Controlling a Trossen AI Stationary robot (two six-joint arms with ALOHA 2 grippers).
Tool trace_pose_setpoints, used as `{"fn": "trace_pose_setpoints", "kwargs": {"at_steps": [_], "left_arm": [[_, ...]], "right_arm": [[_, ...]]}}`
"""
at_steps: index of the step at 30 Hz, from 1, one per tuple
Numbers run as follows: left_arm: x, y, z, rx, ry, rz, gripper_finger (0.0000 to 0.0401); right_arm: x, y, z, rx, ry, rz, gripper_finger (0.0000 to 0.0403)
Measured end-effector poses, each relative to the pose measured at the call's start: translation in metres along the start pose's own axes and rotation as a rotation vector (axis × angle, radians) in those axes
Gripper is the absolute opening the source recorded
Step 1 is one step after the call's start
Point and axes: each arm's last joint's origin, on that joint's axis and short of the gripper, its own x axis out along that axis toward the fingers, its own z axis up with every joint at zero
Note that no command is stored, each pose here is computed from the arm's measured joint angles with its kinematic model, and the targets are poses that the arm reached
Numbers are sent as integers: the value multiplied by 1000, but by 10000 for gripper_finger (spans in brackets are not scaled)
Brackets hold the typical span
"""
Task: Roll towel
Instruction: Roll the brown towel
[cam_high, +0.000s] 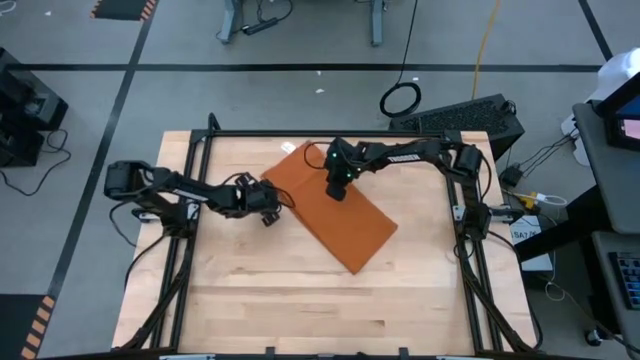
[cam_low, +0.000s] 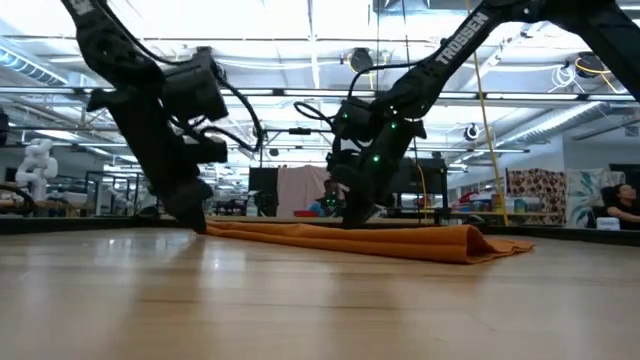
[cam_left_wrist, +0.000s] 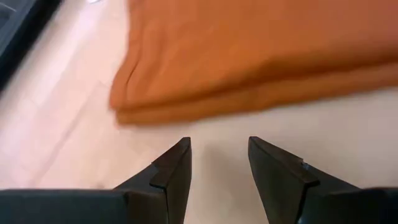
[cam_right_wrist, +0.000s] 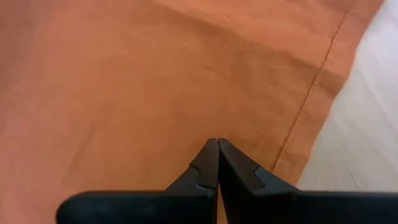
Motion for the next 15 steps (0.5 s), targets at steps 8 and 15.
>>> {"fn": "trace_pose_setpoints", "kwargs": {"at_steps": [8,15], "left_arm": [[28,6,15,47,-97,55,166],[25,18,23,101,-133,75,166]], "right_arm": [[1,30,-9,153,48,-107,0],[-14,53,-12,124,41,-146,0]]}}
